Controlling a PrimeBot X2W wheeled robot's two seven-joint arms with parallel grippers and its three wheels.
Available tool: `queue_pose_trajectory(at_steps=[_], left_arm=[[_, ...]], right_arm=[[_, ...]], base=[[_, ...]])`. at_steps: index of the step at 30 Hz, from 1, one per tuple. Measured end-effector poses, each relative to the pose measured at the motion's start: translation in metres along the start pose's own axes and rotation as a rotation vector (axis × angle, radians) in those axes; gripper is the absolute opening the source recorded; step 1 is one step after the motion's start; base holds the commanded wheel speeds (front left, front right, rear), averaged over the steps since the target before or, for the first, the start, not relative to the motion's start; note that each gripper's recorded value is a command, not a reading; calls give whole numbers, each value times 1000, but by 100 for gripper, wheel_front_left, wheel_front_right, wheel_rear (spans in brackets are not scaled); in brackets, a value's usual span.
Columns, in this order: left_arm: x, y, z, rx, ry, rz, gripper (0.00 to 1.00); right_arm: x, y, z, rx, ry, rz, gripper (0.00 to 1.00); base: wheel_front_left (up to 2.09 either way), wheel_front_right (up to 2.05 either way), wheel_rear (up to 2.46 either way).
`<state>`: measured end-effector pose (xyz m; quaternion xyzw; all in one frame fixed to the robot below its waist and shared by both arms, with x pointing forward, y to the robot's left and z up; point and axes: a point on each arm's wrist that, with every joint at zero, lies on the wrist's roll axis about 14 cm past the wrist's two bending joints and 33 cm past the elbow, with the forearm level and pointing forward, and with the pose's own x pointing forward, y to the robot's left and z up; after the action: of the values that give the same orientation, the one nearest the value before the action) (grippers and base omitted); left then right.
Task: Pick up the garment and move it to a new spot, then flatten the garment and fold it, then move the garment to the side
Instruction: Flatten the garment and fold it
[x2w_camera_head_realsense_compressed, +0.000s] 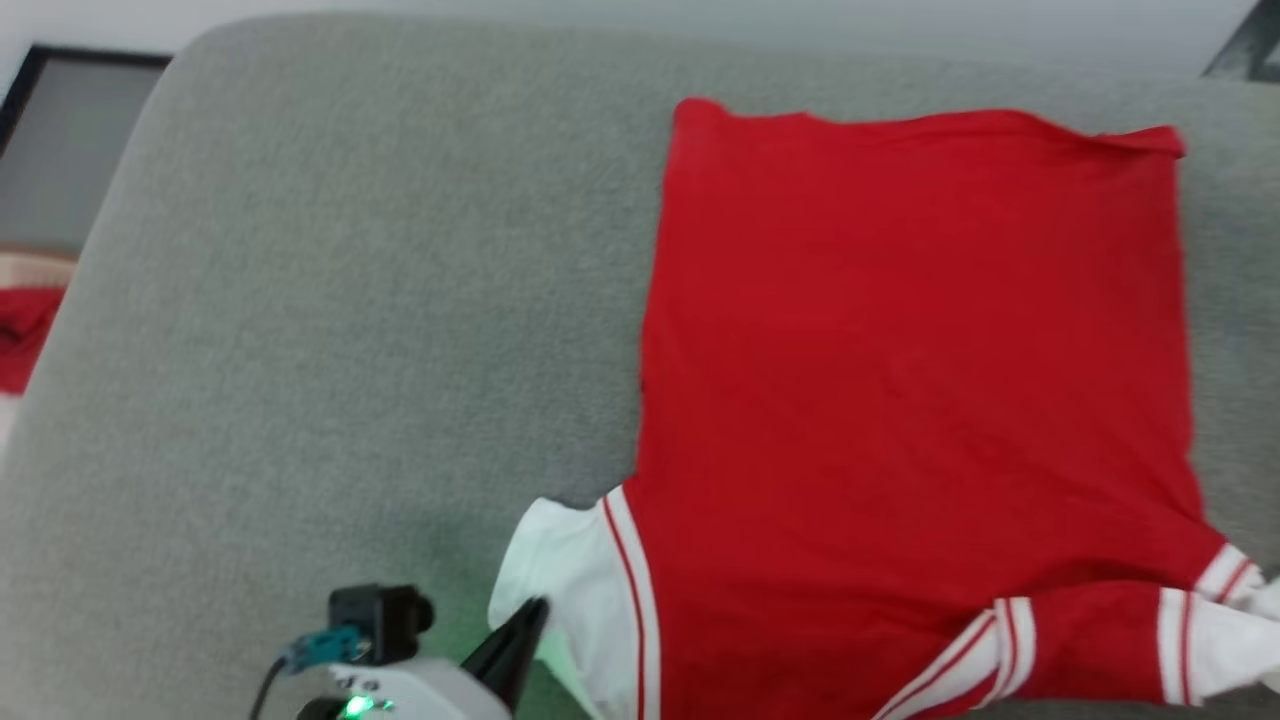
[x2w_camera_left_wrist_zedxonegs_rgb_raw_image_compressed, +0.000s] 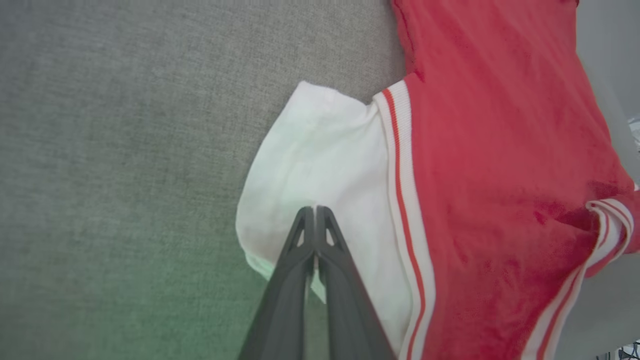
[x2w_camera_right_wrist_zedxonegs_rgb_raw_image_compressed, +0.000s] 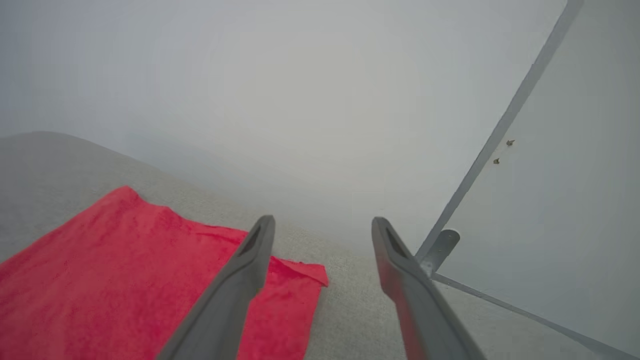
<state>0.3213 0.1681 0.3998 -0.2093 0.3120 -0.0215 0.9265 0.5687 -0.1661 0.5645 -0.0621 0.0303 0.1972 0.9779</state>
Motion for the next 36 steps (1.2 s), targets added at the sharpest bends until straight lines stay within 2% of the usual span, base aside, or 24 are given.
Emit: queue_pose_trajectory(at_steps=[5, 11, 19, 22, 23, 24, 25, 36], left_arm=[[11, -6, 1, -5, -12, -17, 0], [21, -3, -4, -28, -8, -9, 0], [30, 6, -10, -61, -5, 16, 0], [32, 9, -11, -69, -5, 25, 0], [33, 9, -11, -72, -5, 27, 0], [33, 10, -12, -74, -5, 28, 0], [34, 11, -13, -78, -4, 31, 0], [37, 12, -9, -73, -20, 24, 0]], right_arm=[[44, 0, -46, 20, 295, 10, 100], [68, 5, -106, 70, 663, 43, 100], [89, 27, -163, 163, 900, 74, 100], [95, 30, -171, 179, 948, 77, 100], [97, 31, -173, 178, 954, 77, 54], [101, 31, -173, 176, 950, 77, 13], [102, 32, -175, 175, 952, 78, 0], [105, 37, -156, 185, 873, 87, 0]], base=[[0, 0, 0], [0, 0, 0], [0, 0, 0], [0, 0, 0], [0, 0, 0], [0, 0, 0], [0, 0, 0], [0, 0, 0]])
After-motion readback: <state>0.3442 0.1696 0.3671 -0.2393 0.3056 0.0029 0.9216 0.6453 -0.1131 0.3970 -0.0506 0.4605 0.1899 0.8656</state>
